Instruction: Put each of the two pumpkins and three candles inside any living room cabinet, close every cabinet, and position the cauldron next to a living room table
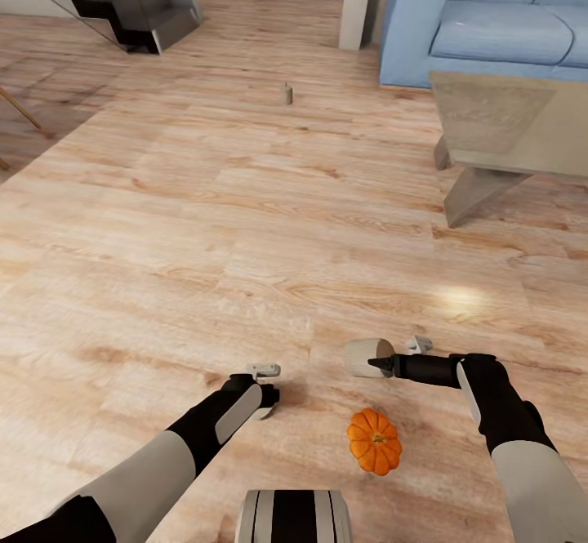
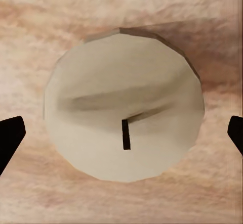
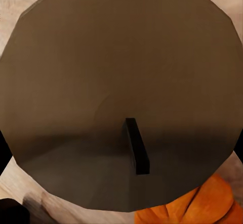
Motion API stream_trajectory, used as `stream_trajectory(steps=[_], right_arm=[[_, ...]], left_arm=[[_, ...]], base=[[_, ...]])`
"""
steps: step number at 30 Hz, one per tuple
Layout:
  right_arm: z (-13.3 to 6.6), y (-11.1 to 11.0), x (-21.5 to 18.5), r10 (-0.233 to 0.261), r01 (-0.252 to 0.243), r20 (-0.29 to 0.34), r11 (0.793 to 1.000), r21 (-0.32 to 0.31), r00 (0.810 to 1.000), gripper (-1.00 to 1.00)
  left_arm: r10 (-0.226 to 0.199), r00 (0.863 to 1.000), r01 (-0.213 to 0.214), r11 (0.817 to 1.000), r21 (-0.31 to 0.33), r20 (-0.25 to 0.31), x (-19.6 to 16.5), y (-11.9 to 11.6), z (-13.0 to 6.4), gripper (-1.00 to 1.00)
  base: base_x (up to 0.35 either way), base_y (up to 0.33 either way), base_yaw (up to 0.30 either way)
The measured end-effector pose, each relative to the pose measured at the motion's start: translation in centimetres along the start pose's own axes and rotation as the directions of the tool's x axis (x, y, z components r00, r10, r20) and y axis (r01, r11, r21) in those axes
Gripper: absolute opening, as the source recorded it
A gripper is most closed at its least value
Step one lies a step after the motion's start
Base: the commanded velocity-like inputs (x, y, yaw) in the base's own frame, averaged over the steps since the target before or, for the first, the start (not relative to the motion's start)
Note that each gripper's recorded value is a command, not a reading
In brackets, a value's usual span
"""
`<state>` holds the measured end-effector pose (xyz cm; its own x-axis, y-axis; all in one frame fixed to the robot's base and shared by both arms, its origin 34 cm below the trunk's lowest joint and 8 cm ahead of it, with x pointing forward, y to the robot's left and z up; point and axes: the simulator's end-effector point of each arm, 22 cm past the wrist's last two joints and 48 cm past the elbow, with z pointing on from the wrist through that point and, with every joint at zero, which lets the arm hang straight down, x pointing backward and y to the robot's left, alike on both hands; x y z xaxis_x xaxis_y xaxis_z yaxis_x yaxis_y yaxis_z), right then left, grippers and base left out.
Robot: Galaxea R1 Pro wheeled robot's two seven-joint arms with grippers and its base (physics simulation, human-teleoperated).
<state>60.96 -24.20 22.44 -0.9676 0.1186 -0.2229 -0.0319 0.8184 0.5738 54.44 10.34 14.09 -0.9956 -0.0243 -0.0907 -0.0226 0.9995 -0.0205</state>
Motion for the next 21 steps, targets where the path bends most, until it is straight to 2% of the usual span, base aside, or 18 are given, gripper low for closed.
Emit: stream_trajectory(steps=[7, 9, 12, 16, 21], right_arm=[[1.1, -0.9, 1.2, 0.015, -0.015, -0.025, 1.0, 0.004, 1.0, -1.0], [1.6, -0.3, 1.5, 0.018, -0.019, -0.026, 1.0, -0.011, 0.999, -1.0], [1.8, -0.6, 2.0, 0.025, -0.025, -0.038, 1.0, -0.008, 0.999, -1.0], [2.1, -0.7, 2.8, 0.042, -0.043, -0.053, 0.999, -0.011, 0.998, -1.0], [2.4, -0.7, 3.4, 0.053, -0.054, -0.063, 0.998, -0.014, 0.997, -1.0]], left_arm=[[-0.001, 1.0, 0.001, 1.0, 0.001, -0.029, 1.2, 0.0, 1.3, 1.0], [-0.006, 1.0, 0.006, 1.0, -0.013, -0.03, 0.9, 0.9, 1.2, 1.0], [-0.004, 1.0, 0.004, 1.0, -0.016, -0.031, 0.5, 1.5, 1.1, 1.0], [0.004, 1.0, -0.004, 1.0, 0.016, 0.008, -0.5, -0.7, 0.4, 1.0], [-0.008, 0.999, 0.007, 1.0, 0.02, 0.036, -1.1, -0.9, 0.3, 1.0]], base=[[0.0, 0.0, 0.0], [0.0, 0.0, 0.0], [0.0, 0.0, 0.0], [0.0, 0.0, 0.0], [0.0, 0.0, 0.0]])
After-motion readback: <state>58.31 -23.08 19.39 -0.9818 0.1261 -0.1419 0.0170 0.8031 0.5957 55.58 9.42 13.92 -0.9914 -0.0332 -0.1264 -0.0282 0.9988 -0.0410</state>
